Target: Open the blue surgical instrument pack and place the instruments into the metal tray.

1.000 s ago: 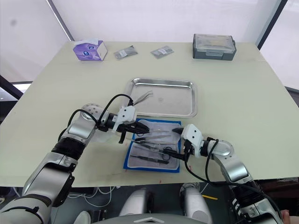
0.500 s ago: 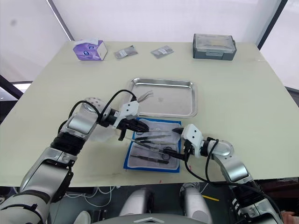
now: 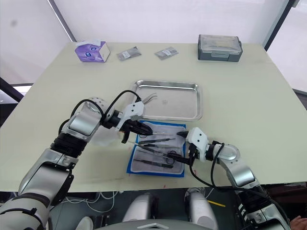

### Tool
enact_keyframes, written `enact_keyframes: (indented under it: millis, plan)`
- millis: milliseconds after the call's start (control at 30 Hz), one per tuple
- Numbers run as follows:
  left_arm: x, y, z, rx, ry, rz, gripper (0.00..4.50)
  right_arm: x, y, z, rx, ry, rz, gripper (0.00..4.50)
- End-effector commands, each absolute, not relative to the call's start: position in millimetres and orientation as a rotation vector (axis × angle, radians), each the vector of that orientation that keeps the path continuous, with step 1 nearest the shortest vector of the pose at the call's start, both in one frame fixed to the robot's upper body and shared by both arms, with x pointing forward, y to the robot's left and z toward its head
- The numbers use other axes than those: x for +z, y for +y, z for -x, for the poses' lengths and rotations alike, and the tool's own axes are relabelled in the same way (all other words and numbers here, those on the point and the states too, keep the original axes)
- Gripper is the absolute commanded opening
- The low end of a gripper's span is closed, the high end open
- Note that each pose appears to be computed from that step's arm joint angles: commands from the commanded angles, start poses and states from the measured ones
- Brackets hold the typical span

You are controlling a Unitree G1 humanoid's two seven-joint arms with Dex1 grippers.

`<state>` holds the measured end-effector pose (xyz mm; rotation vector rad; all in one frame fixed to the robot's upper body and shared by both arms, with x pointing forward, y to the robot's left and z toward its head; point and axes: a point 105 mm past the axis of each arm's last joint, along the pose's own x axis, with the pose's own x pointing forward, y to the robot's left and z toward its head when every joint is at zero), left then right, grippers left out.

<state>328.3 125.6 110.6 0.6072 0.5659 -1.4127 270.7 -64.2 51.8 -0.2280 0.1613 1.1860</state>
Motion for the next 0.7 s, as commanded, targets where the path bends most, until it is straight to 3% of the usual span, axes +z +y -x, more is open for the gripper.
enact_keyframes:
  millis: [33, 700]
  plan:
    - [133.5, 131.3, -333.8, -1.377, 0.507, -0.652, 0.10, 3.5, -72.4, -254.5, 1.182, 0.377, 0.237, 4.50]
    - [147.5, 178.1, -321.2, -1.330, 0.585, -0.649, 0.10, 2.9, -71.8, -255.2, 1.187, 0.380, 0.233, 4.50]
